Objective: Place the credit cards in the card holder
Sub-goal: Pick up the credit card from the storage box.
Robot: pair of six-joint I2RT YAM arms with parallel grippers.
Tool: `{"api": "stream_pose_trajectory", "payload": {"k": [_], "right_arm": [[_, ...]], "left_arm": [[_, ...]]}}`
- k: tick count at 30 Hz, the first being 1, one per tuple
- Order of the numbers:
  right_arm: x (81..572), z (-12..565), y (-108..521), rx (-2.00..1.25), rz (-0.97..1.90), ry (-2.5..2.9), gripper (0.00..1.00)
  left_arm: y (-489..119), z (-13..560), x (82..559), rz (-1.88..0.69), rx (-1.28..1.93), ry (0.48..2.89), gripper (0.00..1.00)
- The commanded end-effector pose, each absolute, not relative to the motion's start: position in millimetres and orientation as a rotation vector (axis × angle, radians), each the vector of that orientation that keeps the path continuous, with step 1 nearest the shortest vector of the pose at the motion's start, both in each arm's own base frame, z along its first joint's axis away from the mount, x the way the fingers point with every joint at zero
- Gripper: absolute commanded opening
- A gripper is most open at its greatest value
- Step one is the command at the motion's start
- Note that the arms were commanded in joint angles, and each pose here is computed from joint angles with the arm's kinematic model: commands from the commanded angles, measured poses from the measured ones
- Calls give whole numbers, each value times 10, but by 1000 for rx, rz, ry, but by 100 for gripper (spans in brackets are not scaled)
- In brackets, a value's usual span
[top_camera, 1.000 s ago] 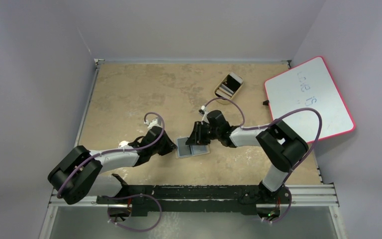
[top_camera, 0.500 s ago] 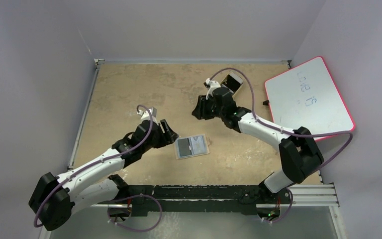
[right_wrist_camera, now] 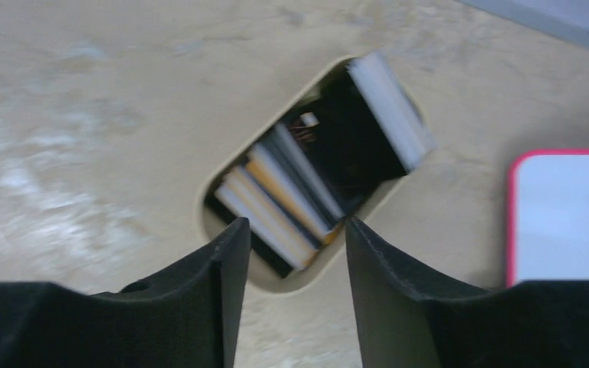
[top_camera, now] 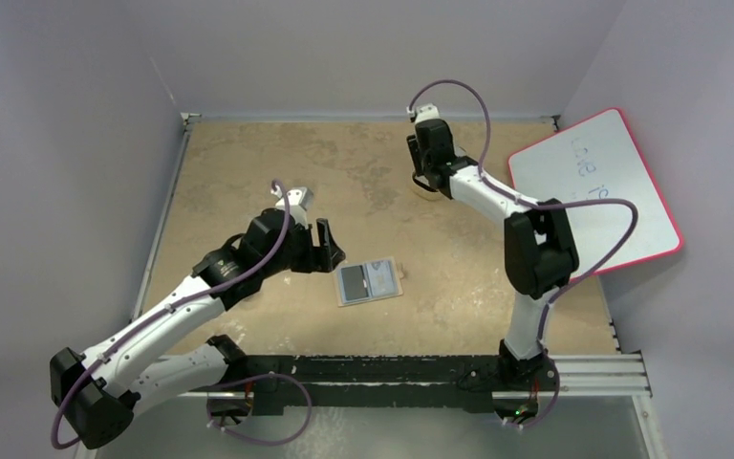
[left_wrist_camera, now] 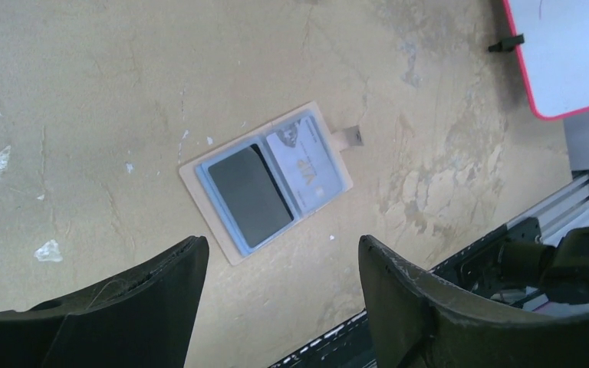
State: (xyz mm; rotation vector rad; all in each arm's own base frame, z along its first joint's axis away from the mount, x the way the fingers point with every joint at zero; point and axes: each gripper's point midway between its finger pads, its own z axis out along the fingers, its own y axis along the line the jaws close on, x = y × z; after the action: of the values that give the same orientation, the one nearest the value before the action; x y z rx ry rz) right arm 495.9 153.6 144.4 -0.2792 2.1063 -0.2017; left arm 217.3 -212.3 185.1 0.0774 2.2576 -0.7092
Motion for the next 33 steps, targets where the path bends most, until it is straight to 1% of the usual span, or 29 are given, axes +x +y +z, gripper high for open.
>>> {"api": "stream_pose_trajectory", "payload": {"k": [1, 8, 13, 16, 25, 33], "right_arm": [[5293, 1776, 1032, -268, -465, 2042, 56], [5620, 1607, 867, -341, -501, 2059, 54], [5755, 1402, 867, -402, -533, 2084, 55], [5850, 1395, 867, -420, -552, 2074, 55], [5990, 1310, 725, -461, -716, 2068, 55], [6001, 1194, 717, -488, -730, 2083, 54]], "left_arm": [[-2077, 1889, 2037, -696, 204, 2269, 71], [-2117, 1804, 2002, -718, 233, 2287, 71], [-2115, 1798, 1998, -720, 229, 2286, 71], [-2108, 1803, 1993, -718, 234, 2284, 71], [-2069, 1831, 2024, -696, 208, 2270, 71], [-2056, 1827, 2031, -687, 201, 2272, 71]]}}
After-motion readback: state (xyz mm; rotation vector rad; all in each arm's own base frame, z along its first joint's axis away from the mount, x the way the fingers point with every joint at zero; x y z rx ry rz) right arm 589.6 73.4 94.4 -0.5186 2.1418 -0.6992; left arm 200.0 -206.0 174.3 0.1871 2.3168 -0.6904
